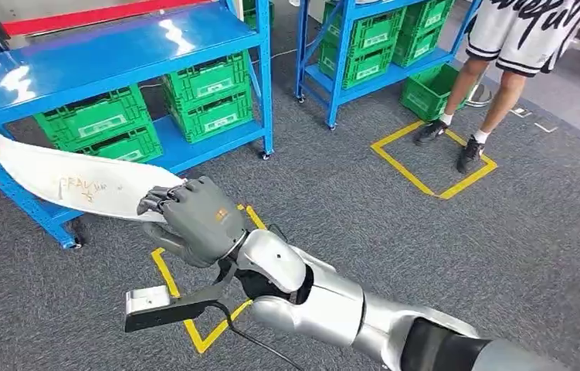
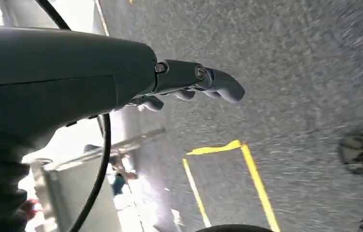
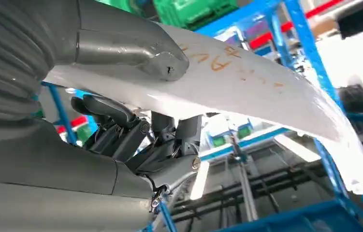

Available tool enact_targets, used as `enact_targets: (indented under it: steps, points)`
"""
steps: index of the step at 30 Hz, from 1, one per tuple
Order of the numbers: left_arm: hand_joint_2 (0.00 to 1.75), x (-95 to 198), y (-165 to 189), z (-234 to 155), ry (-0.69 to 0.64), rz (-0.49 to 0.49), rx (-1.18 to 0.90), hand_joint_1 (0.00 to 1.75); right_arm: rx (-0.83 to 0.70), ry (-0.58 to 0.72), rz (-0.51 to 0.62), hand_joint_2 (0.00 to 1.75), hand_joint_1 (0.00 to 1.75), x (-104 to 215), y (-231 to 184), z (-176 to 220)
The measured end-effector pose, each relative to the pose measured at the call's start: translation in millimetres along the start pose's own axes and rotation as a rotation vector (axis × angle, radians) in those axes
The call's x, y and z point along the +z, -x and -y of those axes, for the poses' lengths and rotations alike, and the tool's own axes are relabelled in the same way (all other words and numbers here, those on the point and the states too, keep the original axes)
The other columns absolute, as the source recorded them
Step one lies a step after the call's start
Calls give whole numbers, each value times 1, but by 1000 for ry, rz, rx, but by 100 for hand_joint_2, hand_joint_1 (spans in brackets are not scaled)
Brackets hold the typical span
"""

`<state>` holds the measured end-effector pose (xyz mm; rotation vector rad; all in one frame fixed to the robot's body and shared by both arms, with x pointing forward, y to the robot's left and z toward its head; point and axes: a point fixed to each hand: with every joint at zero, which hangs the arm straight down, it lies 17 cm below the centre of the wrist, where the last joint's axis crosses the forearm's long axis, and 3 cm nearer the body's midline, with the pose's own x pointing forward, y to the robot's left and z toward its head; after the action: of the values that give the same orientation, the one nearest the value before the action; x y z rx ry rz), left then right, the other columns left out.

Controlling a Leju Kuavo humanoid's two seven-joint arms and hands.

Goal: Take the parts from the cabinet and place them on the table.

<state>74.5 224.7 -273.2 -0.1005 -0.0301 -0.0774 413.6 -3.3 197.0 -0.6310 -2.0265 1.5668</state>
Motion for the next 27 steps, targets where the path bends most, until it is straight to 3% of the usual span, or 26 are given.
enact_targets:
  steps: [27]
  points:
    - [175,0,2,-2,-5,-10,-7,0,5,-19,1,175,175,0,0,-4]
